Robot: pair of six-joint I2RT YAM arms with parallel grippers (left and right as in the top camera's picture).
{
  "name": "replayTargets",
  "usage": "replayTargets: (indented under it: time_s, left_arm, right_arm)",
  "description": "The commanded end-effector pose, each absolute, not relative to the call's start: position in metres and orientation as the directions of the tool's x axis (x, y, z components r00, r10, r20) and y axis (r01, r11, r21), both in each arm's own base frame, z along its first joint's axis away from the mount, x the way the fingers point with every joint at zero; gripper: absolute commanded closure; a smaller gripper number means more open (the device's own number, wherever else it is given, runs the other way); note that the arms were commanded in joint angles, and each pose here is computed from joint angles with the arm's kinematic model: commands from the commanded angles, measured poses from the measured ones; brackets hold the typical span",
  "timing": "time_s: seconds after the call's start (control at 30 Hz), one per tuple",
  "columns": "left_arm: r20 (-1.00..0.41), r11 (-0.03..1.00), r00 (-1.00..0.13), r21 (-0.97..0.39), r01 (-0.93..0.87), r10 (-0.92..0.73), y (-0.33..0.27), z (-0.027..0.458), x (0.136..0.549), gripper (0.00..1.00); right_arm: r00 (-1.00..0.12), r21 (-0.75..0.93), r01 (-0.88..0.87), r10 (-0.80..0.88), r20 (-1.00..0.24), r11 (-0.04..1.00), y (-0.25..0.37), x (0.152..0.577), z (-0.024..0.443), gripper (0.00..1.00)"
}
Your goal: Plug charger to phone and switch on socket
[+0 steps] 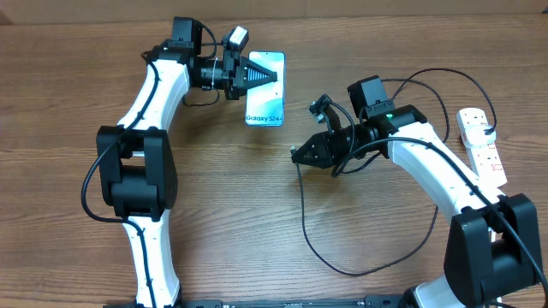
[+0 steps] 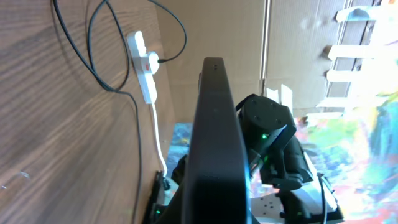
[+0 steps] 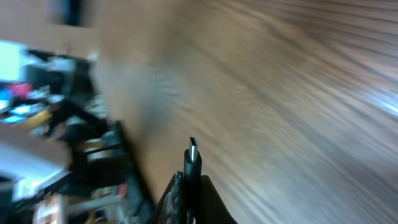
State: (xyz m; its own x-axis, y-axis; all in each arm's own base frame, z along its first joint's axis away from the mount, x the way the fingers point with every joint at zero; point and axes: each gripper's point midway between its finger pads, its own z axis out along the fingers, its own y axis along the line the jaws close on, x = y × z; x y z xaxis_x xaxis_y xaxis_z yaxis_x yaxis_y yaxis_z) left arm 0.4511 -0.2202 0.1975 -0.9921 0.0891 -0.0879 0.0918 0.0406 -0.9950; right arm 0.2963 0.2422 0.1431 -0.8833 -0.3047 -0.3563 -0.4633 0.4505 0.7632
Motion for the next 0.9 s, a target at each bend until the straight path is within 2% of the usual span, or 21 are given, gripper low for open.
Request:
replayTargets:
  time_s: [0.0, 0.13, 0.2, 0.33, 0.47, 0.57, 0.63, 0.77, 0.87]
  left_arm:
    - [-0.049, -0.014, -0.990, -0.999, 0.048, 0.130, -0.230, 0.217, 0.442, 0.96]
    - [-0.059, -0.015, -0.989, -0.998, 0.057, 0.134, -0.232, 0.218, 0.442, 0.96]
    - [-0.066, -0.015, -0.989, -0.998, 0.064, 0.133, -0.232, 0.219, 0.444, 0.96]
    - [-0.069, -0.015, -0.990, -0.998, 0.067, 0.122, -0.227, 0.219, 0.447, 0.96]
    - [-0.069, -0.014, -0.991, -0.998, 0.068, 0.118, -0.225, 0.219, 0.448, 0.96]
    - [-0.073, 0.012, -0.991, -0.997, 0.075, 0.108, -0.226, 0.214, 0.450, 0.96]
    - [-0.073, 0.037, -0.992, -0.996, 0.077, 0.101, -0.228, 0.210, 0.451, 0.96]
    - [-0.073, 0.069, -0.993, -0.994, 0.080, 0.095, -0.231, 0.205, 0.452, 0.96]
    - [-0.073, 0.072, -0.993, -0.994, 0.080, 0.097, -0.233, 0.204, 0.452, 0.96]
  right_arm:
    - [-0.854, 0.816, -0.502, -0.310, -0.417, 0.287, 0.253, 0.286, 0.170, 0.96]
    - [-0.854, 0.838, -0.497, -0.299, -0.426, 0.225, 0.257, 0.284, 0.181, 0.96]
    - [-0.871, 0.837, -0.473, -0.286, -0.399, 0.273, 0.254, 0.289, 0.175, 0.96]
    - [-0.933, 0.747, -0.360, -0.223, -0.282, 0.559, 0.224, 0.309, 0.135, 0.96]
    - [-0.970, 0.512, -0.235, -0.162, -0.183, 0.826, 0.172, 0.318, 0.092, 0.96]
    - [-0.986, 0.289, -0.129, -0.093, -0.136, 0.949, 0.131, 0.320, 0.072, 0.96]
    - [-0.991, 0.201, -0.059, -0.033, -0.127, 0.978, 0.114, 0.321, 0.063, 0.96]
    - [-0.992, 0.168, 0.010, 0.031, -0.126, 0.986, 0.106, 0.319, 0.048, 0.96]
    - [-0.987, 0.079, 0.071, 0.082, -0.135, 0.994, 0.088, 0.313, 0.028, 0.96]
